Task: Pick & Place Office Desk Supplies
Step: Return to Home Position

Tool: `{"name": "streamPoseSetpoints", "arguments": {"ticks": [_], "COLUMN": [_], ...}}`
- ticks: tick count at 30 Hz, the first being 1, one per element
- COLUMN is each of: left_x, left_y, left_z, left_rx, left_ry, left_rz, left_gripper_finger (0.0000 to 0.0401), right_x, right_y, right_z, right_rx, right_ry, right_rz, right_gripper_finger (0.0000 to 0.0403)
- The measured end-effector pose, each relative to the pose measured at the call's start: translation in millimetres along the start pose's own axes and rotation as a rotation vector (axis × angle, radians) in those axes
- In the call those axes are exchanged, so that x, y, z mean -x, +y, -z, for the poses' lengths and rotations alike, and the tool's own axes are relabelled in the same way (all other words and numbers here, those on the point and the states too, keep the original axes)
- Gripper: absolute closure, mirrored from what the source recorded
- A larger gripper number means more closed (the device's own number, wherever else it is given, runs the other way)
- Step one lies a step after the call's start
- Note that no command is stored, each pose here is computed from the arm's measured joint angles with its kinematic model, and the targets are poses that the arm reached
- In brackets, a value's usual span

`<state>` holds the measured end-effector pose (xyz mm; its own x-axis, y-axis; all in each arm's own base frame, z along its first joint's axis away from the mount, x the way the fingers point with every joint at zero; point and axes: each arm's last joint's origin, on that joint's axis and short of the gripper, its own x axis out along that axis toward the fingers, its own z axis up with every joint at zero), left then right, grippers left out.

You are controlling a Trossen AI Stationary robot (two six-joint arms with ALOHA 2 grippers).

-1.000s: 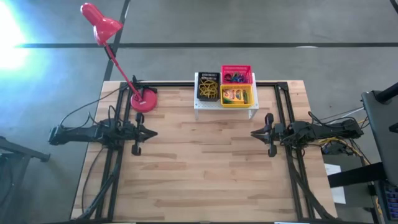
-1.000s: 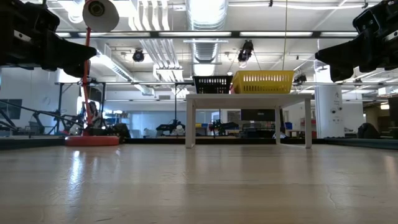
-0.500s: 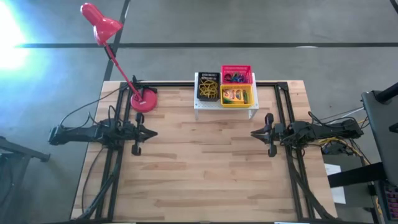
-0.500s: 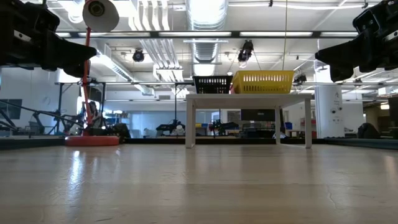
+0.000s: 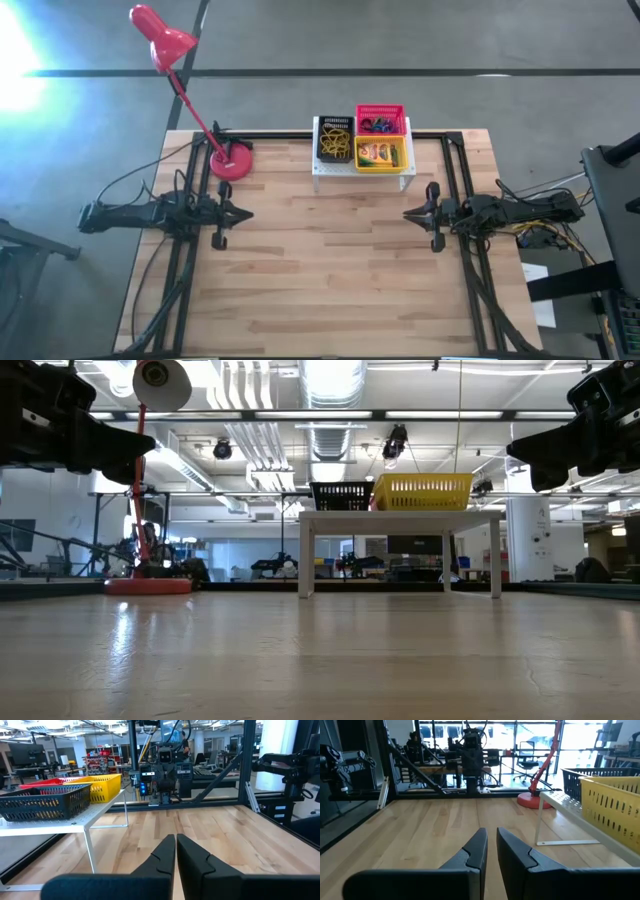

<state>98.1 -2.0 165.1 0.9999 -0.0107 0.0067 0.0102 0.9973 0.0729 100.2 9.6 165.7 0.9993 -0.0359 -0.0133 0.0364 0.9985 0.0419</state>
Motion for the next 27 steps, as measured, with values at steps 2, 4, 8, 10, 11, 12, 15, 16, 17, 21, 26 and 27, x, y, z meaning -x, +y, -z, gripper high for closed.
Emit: {"name": "streamPoseSetpoints", "arguments": {"ticks": [2, 4, 8, 10, 11, 12, 15, 16, 17, 21, 26, 27], "left_x": [0.0, 0.0, 0.0, 0.0, 0.0, 0.0, 0.0, 0.0, 0.0, 0.0, 0.0, 0.0], "left_y": [0.0, 0.0, 0.0, 0.0, 0.0, 0.0, 0.0, 0.0, 0.0, 0.0, 0.0, 0.0], "left_z": [0.0, 0.0, 0.0, 0.0, 0.0, 0.0, 0.0, 0.0, 0.0, 0.0, 0.0, 0.0], "left_rx": [0.000, 0.000, 0.000, 0.000, 0.000, 0.000, 0.000, 0.000, 0.000, 0.000, 0.000, 0.000], "left_ry": [0.000, 0.000, 0.000, 0.000, 0.000, 0.000, 0.000, 0.000, 0.000, 0.000, 0.000, 0.000], "left_rz": [0.000, 0.000, 0.000, 0.000, 0.000, 0.000, 0.000, 0.000, 0.000, 0.000, 0.000, 0.000], "left_gripper_finger": [0.0378, 0.0378, 0.0378, 0.0378, 0.0378, 0.0378, 0.0378, 0.0378, 0.0378, 0.0378, 0.0378, 0.0378], "right_x": [0.0, 0.0, 1.2, 3.6, 3.9, 4.0, 3.5, 3.4, 3.4, 2.8, 2.7, 2.7], "right_y": [0.0, 0.0, -0.4, -2.3, -2.8, -3.1, -4.7, -5.5, -6.3, -9.2, -11.5, -11.7], "right_z": [0.0, 0.0, -1.3, -4.5, -5.4, -6.5, -4.5, -4.6, -4.6, -2.6, -1.8, -1.9], "right_rx": [0.000, 0.000, 0.014, 0.083, 0.145, 0.209, 0.341, 0.343, 0.332, 0.308, 0.283, 0.286], "right_ry": [0.000, 0.000, -0.017, -0.056, -0.062, -0.069, -0.049, -0.049, -0.049, -0.034, -0.027, -0.027], "right_rz": [0.000, 0.000, 0.006, 0.029, 0.041, 0.047, 0.062, 0.067, 0.067, 0.006, -0.014, -0.013], "right_gripper_finger": [0.0364, 0.0364, 0.0364, 0.0365, 0.0365, 0.0366, 0.0376, 0.0381, 0.0386, 0.0394, 0.0394, 0.0394]}}
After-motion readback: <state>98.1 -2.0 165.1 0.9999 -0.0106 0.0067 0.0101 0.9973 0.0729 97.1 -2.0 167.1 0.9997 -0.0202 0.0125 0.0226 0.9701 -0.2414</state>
